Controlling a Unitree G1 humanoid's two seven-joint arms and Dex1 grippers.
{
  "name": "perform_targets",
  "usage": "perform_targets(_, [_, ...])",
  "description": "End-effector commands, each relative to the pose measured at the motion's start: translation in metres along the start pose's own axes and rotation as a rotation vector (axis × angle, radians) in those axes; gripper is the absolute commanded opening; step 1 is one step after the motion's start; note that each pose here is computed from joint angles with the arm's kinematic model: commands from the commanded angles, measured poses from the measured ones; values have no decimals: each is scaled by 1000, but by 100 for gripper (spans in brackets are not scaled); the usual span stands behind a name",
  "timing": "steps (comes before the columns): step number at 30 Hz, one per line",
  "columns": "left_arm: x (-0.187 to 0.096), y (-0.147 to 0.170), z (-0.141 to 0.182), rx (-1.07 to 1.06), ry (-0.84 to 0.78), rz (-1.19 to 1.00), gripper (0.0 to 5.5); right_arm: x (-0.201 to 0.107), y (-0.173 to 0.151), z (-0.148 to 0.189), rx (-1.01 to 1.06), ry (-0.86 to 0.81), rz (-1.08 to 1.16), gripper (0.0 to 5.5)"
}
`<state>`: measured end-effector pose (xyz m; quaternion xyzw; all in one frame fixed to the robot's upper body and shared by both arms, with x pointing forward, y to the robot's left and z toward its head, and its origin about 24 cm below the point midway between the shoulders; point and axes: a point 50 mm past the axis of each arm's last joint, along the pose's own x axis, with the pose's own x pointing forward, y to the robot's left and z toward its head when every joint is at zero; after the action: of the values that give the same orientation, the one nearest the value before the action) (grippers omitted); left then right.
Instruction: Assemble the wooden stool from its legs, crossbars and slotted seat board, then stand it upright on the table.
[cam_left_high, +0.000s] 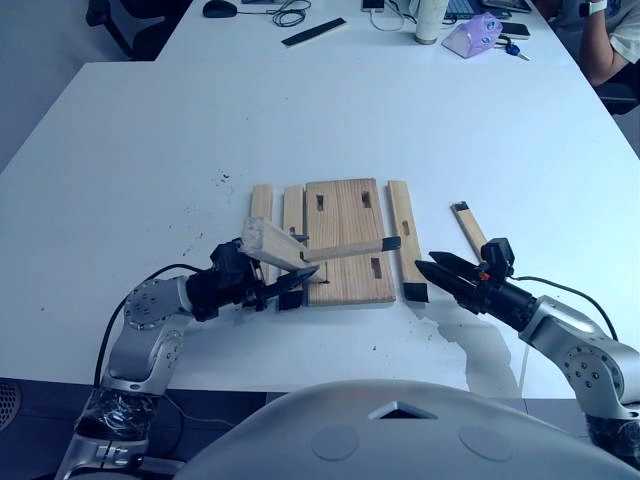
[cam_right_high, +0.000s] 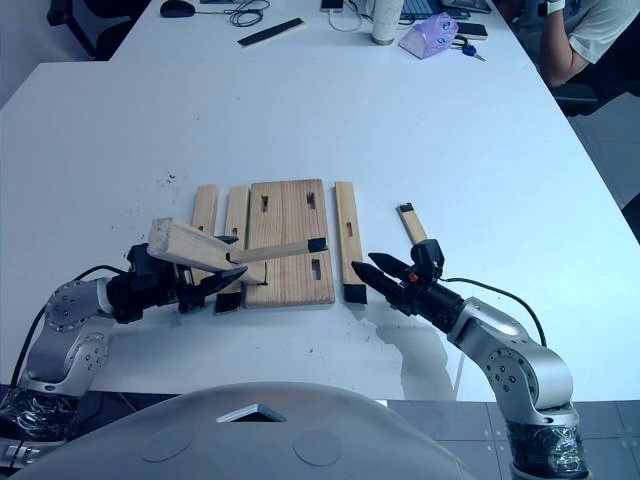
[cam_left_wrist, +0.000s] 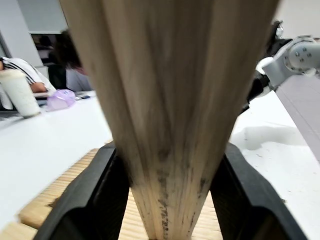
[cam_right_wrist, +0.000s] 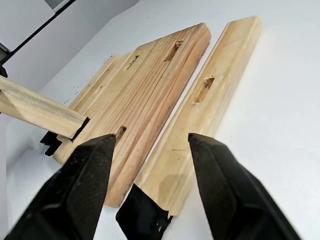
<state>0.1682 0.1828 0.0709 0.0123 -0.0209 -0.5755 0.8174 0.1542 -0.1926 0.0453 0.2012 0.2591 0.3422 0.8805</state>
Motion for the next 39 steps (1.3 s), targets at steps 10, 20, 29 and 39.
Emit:
perform_targets(10, [14, 39, 19, 2, 241, -13, 289, 5, 3, -3, -13, -30, -19, 267])
perform_targets(20, [-2, 41, 25, 119, 337, 17, 337, 4, 5, -11, -4, -52, -50, 267])
perform_targets(29, [-34, 45, 25, -10, 454, 342, 337, -4, 19, -25, 60, -122, -111, 267])
perform_targets(39, [-47, 33, 13, -173, 636, 483, 337, -7, 28, -31, 92, -171, -155, 267])
